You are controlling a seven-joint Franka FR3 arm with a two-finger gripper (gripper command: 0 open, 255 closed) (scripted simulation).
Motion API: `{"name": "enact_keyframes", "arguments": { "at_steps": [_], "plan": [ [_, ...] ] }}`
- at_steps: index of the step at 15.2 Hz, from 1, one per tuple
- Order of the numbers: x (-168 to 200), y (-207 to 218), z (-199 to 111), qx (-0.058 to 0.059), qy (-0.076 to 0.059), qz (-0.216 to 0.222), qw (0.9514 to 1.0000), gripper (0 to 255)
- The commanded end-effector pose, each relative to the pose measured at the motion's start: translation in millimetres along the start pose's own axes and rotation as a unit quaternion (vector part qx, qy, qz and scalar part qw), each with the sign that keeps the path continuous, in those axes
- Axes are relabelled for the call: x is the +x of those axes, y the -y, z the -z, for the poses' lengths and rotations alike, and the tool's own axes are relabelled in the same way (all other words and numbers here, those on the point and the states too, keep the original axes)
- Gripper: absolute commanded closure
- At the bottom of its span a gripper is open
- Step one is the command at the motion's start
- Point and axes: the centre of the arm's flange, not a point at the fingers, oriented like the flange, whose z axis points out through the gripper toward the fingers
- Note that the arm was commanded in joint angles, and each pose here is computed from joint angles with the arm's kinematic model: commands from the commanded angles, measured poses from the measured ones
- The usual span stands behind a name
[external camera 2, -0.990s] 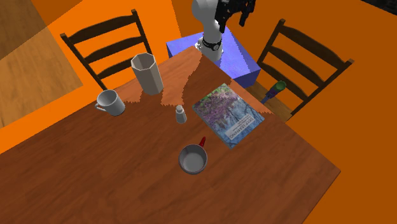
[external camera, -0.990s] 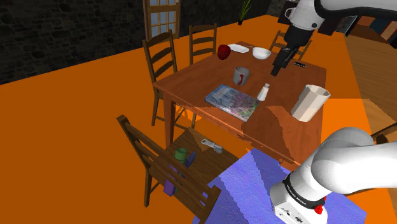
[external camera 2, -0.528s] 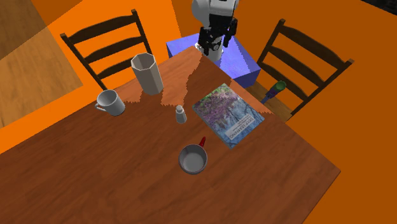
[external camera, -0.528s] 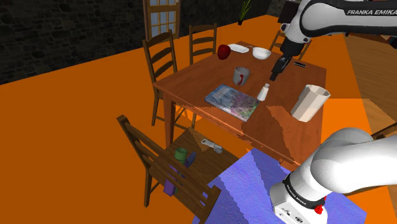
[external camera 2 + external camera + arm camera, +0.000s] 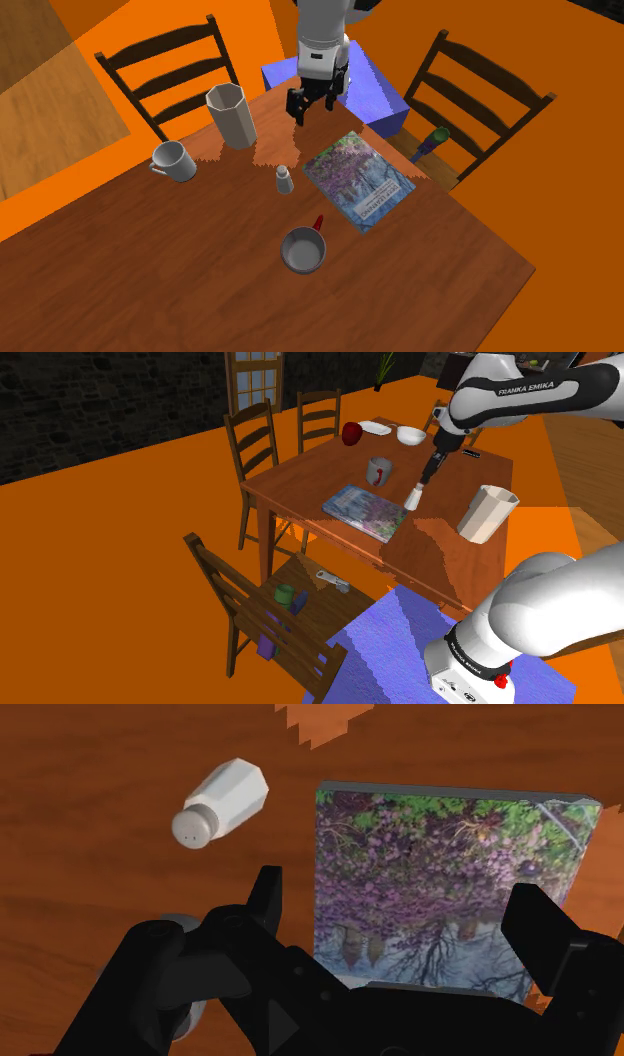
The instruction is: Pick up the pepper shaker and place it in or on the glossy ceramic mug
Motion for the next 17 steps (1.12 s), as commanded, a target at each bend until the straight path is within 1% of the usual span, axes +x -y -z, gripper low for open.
{"name": "enact_keyframes", "arguments": {
  "at_steps": [1,11,17],
  "plan": [
    [3.2,-17.5,-13.9,-0.002,-0.001,0.008,1.0,0],
    [23.3,-113.0,-93.3,-0.008,-0.002,0.042,0.9991,0],
    [23.4,-113.5,-124.9,-0.008,-0.002,0.042,0.9991,0]
  ]
}}
